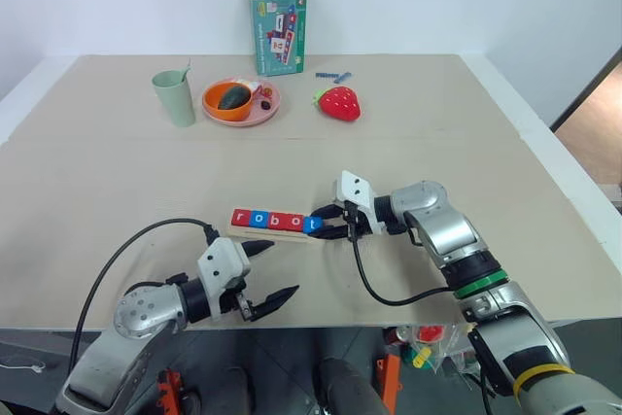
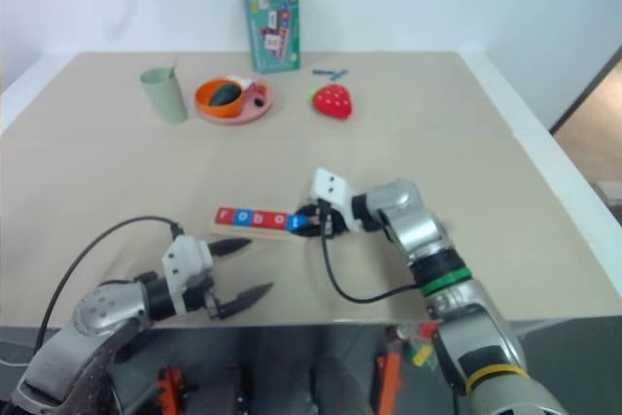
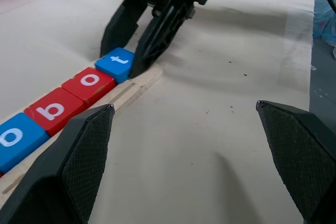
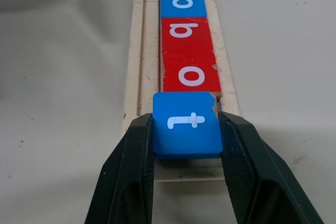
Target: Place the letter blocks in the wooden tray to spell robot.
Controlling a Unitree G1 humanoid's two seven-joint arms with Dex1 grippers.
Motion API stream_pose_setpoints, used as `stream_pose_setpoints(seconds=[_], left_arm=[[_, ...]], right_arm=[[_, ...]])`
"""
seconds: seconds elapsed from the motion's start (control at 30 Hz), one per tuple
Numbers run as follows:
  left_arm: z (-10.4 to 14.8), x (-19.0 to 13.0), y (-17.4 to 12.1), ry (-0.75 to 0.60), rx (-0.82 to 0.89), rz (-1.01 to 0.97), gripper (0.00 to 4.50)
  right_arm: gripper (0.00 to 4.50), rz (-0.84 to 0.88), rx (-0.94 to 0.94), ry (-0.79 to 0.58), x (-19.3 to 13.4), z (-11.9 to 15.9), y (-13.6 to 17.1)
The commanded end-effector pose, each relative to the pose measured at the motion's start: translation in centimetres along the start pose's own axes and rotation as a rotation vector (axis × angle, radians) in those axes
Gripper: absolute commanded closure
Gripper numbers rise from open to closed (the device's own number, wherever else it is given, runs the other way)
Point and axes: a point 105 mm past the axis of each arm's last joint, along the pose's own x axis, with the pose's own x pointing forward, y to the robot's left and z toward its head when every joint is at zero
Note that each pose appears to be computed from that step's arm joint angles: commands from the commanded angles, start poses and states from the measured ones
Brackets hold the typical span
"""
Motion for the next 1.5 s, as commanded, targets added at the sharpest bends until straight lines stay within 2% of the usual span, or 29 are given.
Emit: stream_pose_setpoints(seconds=[0.03,0.53,0.77,1.5], left_arm=[[0.91,0.05,-0.12,-0.026,0.031,0.000,0.00],[0.86,0.06,-0.16,-0.025,0.026,0.007,0.00],[0.81,0.09,-0.15,-0.027,0.021,0.007,0.00],[0.59,-0.04,-0.13,-0.020,0.023,0.005,0.00]], right_arm=[[3.30,-0.018,-0.031,-0.007,0.12,0.72,-0.51],[3.30,0.010,-0.005,0.021,0.12,-0.20,-0.28],[3.30,0.007,-0.018,0.004,-0.02,0.60,-0.44],[3.30,0.016,-0.001,0.004,-0.04,0.53,-0.10]])
